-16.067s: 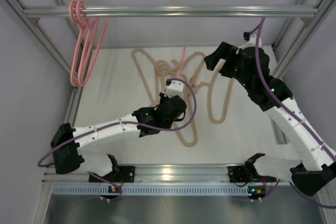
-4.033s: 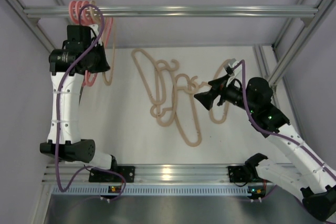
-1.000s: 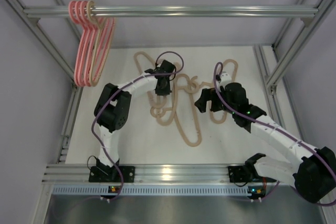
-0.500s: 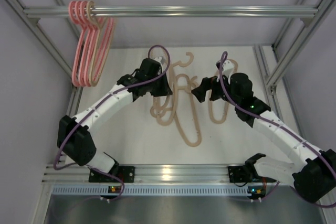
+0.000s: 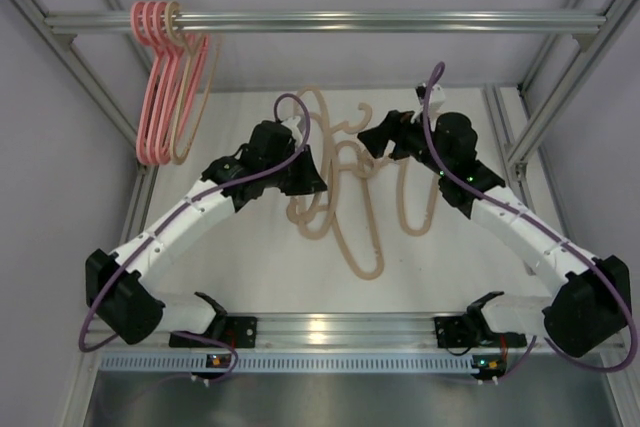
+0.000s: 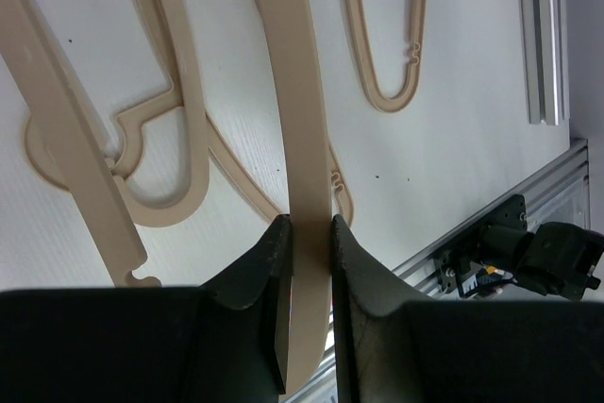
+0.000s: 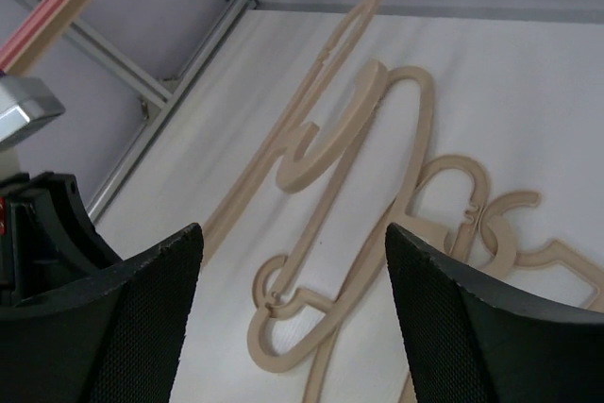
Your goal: Organize the hangers
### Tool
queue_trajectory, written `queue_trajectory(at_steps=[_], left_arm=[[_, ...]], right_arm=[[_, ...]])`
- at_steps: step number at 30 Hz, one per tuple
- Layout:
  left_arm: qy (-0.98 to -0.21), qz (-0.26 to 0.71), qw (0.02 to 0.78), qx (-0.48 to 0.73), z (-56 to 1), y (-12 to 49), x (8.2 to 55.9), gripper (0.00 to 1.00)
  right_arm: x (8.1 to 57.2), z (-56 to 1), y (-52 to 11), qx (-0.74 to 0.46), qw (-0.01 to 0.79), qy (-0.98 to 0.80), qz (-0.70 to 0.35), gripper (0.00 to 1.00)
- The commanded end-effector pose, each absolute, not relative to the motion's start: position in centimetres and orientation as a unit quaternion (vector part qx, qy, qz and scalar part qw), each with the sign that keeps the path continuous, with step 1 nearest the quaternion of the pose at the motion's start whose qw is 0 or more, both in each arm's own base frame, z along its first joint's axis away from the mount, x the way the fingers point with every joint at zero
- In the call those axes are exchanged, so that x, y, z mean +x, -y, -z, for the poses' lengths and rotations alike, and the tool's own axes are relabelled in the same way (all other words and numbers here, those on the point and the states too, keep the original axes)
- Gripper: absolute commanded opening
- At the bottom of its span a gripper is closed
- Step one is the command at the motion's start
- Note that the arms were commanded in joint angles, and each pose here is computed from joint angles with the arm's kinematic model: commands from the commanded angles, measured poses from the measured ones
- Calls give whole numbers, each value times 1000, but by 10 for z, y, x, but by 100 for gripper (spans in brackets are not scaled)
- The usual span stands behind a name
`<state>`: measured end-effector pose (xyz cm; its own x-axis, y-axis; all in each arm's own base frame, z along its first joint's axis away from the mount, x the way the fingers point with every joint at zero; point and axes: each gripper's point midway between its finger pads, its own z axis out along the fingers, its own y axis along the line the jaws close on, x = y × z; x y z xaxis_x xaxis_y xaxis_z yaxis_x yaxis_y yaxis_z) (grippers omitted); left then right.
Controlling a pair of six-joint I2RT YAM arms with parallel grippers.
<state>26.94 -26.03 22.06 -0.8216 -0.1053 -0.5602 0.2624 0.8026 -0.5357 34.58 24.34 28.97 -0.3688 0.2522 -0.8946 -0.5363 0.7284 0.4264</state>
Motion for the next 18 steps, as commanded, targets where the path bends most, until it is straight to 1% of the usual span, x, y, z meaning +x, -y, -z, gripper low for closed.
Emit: queue_trajectory(at_steps=[1, 5, 18], left_arm=[[-891, 316, 320, 65, -228, 261, 267, 0], [-885, 325, 326, 75, -228, 268, 266, 0], [-872, 333, 346, 96, -235, 279, 263, 0]], right_arm=[[363, -347, -239, -30, 595, -703, -387, 74], [371, -346, -242, -4, 574, -719, -392, 72], [383, -292, -245, 48, 509, -775, -372, 61]])
